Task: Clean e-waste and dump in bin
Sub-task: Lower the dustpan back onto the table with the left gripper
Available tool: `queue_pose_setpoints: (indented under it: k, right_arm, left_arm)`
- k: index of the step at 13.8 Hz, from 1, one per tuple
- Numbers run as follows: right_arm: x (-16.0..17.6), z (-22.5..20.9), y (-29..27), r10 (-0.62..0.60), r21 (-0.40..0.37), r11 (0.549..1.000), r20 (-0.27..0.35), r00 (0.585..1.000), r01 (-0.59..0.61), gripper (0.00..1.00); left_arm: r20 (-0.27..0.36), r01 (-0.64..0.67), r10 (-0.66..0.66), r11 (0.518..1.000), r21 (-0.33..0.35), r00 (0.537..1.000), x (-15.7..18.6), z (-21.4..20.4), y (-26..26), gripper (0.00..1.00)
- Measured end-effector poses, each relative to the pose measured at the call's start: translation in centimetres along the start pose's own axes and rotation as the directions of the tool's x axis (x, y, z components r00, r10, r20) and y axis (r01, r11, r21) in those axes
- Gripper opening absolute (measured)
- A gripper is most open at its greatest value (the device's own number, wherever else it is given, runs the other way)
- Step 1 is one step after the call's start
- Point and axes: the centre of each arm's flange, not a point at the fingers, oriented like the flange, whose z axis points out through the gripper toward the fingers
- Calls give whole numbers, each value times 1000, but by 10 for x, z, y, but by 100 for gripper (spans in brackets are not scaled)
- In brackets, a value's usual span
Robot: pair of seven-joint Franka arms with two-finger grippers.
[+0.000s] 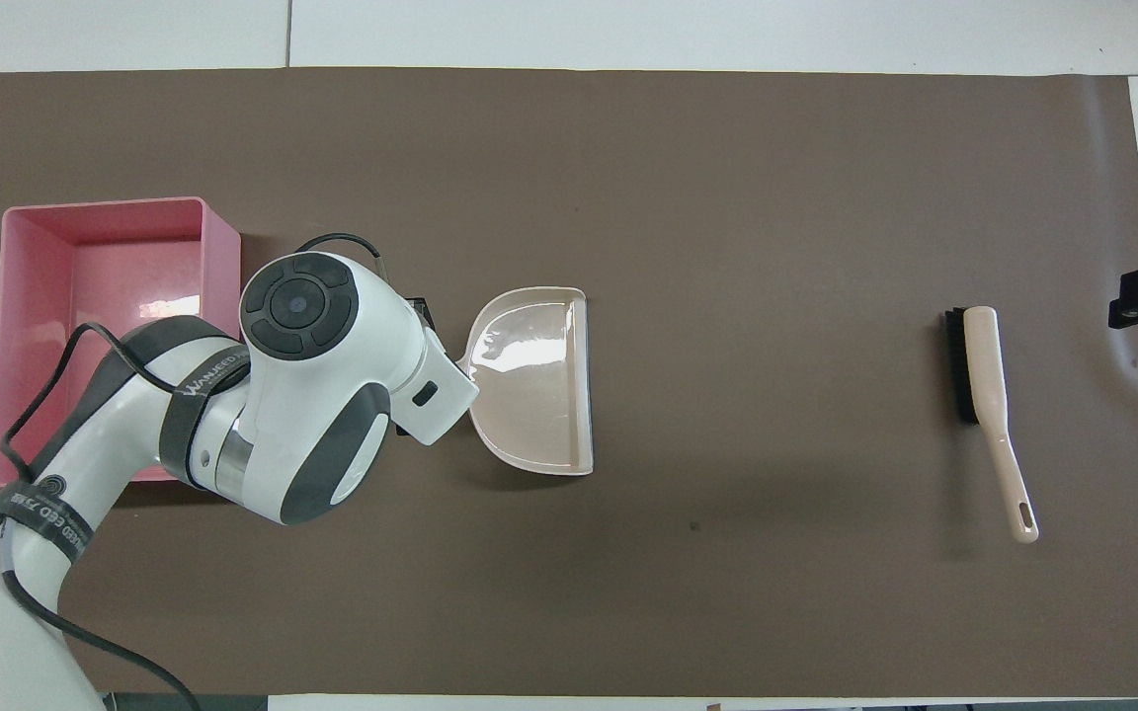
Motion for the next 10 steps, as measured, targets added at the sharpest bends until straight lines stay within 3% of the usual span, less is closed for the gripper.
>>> queue_pose_setpoints:
  k: [10]
  right_arm:
    - [0, 0, 0, 0, 0, 1000, 0, 1000, 0, 100]
  left_arm:
    - [11, 51, -51, 999, 7, 999, -29, 26, 17, 33]
